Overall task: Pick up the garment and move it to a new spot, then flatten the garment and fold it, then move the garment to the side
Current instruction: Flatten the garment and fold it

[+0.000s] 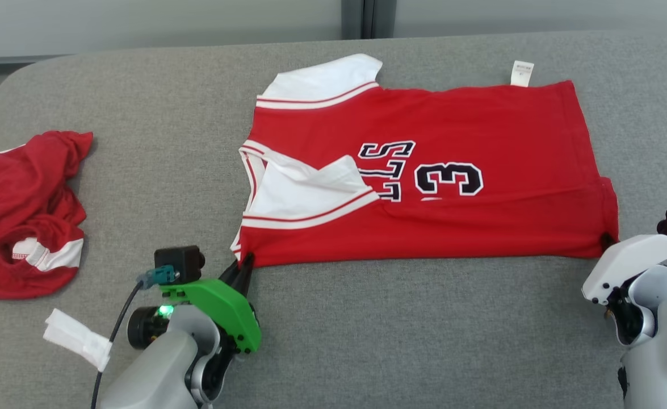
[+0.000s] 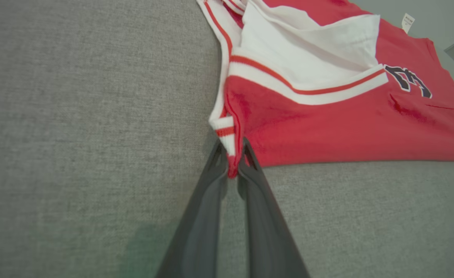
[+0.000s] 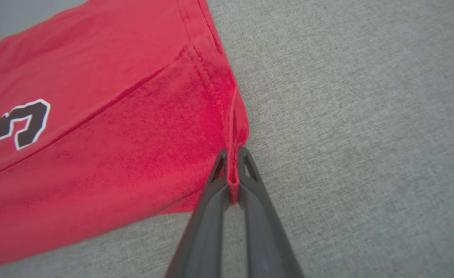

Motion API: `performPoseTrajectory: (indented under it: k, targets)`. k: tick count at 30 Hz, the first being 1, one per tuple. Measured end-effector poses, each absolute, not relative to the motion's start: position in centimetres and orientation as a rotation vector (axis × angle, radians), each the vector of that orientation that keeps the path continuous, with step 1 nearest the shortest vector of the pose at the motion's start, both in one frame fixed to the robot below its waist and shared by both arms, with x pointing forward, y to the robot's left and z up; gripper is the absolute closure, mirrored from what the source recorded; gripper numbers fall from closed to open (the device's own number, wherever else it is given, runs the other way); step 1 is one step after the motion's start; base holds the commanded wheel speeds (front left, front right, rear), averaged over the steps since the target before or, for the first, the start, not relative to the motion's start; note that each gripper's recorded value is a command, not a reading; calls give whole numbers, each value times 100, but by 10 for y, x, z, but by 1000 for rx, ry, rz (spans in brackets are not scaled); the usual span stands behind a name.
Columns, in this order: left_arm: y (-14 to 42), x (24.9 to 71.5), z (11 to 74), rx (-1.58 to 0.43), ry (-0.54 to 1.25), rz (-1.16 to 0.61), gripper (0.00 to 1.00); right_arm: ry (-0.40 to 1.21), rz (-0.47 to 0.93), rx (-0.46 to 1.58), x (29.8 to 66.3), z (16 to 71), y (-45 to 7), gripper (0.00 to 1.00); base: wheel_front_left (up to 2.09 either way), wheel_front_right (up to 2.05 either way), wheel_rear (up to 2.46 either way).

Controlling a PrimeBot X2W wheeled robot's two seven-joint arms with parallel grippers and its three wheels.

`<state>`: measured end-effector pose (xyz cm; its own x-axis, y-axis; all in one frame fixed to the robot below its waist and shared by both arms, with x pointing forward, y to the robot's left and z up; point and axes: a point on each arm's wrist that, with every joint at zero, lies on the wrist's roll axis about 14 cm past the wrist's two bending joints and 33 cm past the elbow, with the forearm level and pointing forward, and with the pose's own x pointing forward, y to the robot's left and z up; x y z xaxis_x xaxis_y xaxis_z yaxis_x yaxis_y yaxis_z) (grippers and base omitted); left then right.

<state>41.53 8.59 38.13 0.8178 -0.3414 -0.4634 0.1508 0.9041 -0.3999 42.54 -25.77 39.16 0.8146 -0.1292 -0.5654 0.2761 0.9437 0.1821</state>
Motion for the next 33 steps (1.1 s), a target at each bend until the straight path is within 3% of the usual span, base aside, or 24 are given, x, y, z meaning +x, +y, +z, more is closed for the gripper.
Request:
performPoseTrajectory:
  k: [15,16,17,18,25,33]
  targets:
    - [96,341,379,-441,637,-193,100,701,-238,279,364,384,-268,100,0,0,0]
    - [98,339,379,-443,641,-183,90,705,-239,286,360,383,-268,100,0,0,0]
    - [98,337,379,-444,651,-181,33,702,-241,290,359,383,-269,69,0,0,0]
    - [98,336,379,-442,651,-178,0,708,-244,290,356,383,-270,2,0,0,0]
    - [105,342,391,-429,634,-163,0,656,-273,272,357,396,-283,0,0,0,0]
    - [119,386,429,-344,526,-191,0,541,-228,217,398,443,-277,0,0,0,0]
